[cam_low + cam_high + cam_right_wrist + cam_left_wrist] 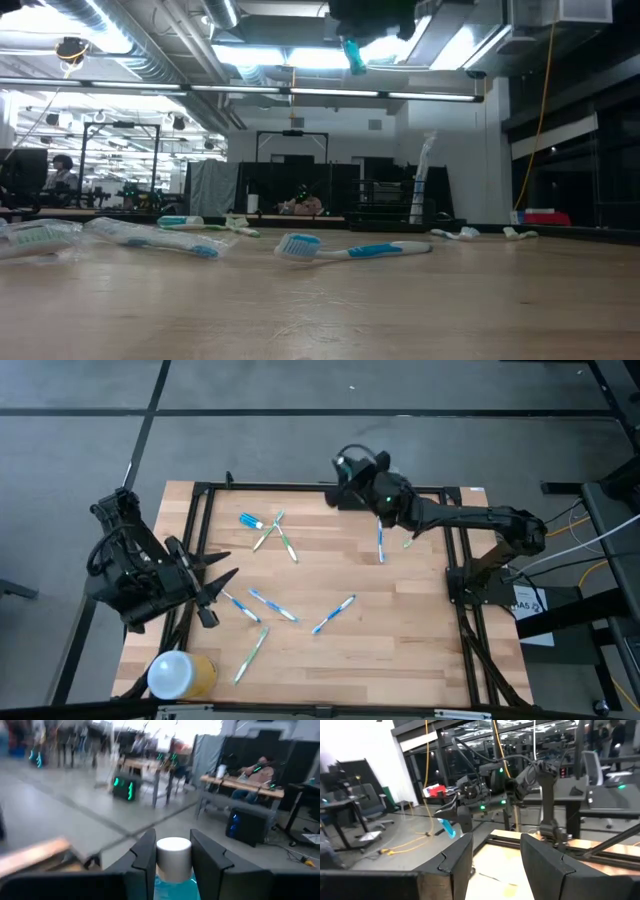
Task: Pick & Place toothbrushing station
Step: Put the bottom blue mouthwash into the black organizer
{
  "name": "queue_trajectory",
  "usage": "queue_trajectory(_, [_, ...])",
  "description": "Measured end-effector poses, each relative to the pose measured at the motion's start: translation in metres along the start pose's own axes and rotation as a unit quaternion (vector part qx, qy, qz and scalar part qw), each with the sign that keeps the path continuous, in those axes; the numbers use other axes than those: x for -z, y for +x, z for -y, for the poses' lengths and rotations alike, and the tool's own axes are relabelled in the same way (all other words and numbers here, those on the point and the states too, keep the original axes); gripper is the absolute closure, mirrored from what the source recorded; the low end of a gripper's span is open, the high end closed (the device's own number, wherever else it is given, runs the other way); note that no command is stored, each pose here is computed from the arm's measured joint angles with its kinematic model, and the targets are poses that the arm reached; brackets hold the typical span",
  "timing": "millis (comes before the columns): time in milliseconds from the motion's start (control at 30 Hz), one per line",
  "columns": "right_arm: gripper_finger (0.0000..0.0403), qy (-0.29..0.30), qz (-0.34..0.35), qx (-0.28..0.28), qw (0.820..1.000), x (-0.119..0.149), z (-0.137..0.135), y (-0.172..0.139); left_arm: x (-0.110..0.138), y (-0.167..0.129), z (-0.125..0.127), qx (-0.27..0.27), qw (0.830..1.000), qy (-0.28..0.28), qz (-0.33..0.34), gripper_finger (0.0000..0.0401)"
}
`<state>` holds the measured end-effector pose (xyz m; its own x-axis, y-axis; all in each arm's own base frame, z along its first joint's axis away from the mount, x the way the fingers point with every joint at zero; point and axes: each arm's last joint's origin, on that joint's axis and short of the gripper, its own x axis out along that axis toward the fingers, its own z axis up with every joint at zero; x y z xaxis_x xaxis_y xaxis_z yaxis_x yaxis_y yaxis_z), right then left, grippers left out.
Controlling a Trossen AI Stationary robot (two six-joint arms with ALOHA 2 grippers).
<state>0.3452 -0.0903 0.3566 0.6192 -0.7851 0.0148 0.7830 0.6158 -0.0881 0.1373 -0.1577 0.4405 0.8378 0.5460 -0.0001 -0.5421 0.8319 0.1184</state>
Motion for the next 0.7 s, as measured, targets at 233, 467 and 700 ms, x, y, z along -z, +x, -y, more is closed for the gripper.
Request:
queue_trajectory(233, [0.031, 0.042, 0.045, 0.068, 0.996, 0.046, 0.039, 0.017, -0.005, 0.019, -0.017, -0.048, 0.999, -0.003, -0.006, 0.0242])
queue_trajectory(467, [0.031, 0.042, 0.048, 0.092, 0.994, 0.088, 0.055, 0.011, -0.006, 0.04, -0.03, -0.108, 0.994, 0.007, -0.014, 0.0242])
queue_trajectory(700, [0.031, 0.05, 0.06, 0.106, 0.991, 0.125, 0.059, 0.01, -0.005, 0.061, -0.039, -0.165, 0.986, 0.019, -0.023, 0.0242])
